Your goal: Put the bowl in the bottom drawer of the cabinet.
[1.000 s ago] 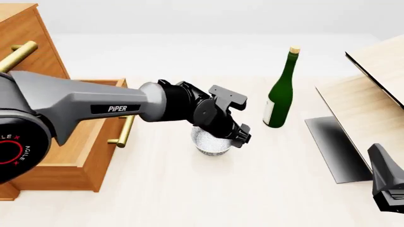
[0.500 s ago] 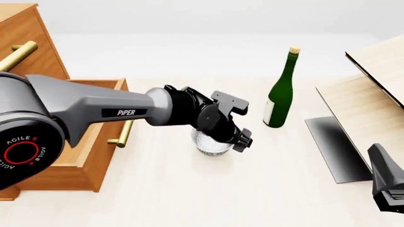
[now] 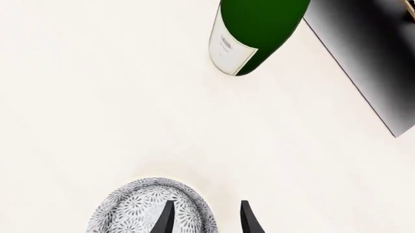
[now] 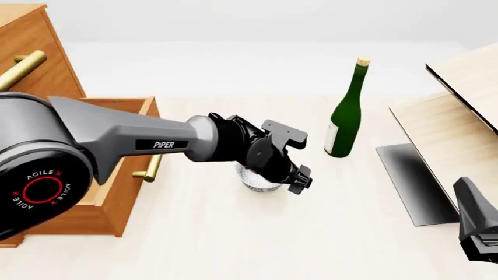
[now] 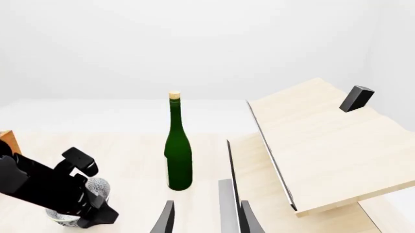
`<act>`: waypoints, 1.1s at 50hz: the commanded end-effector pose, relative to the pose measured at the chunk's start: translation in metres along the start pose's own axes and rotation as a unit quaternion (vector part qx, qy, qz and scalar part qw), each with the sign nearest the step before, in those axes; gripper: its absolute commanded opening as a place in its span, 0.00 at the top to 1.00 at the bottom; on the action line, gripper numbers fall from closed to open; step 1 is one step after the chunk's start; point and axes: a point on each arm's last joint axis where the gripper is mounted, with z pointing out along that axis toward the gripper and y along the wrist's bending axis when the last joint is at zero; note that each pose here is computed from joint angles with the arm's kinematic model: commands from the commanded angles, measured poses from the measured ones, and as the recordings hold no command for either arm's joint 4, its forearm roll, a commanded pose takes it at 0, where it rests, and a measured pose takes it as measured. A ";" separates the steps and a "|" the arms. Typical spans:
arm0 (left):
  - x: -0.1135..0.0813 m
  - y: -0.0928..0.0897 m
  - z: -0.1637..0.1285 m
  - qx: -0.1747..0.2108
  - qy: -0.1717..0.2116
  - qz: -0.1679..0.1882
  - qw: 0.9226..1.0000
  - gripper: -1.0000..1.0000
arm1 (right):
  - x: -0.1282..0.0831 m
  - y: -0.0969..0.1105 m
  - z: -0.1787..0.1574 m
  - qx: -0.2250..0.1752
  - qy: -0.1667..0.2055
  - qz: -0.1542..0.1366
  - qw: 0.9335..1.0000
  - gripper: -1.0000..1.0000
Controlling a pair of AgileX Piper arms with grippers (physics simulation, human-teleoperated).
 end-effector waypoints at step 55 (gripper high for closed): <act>-0.011 0.005 -0.032 -0.001 -0.030 0.039 0.999 1.00 | 0.000 0.000 0.000 0.000 0.000 0.000 1.000 0.00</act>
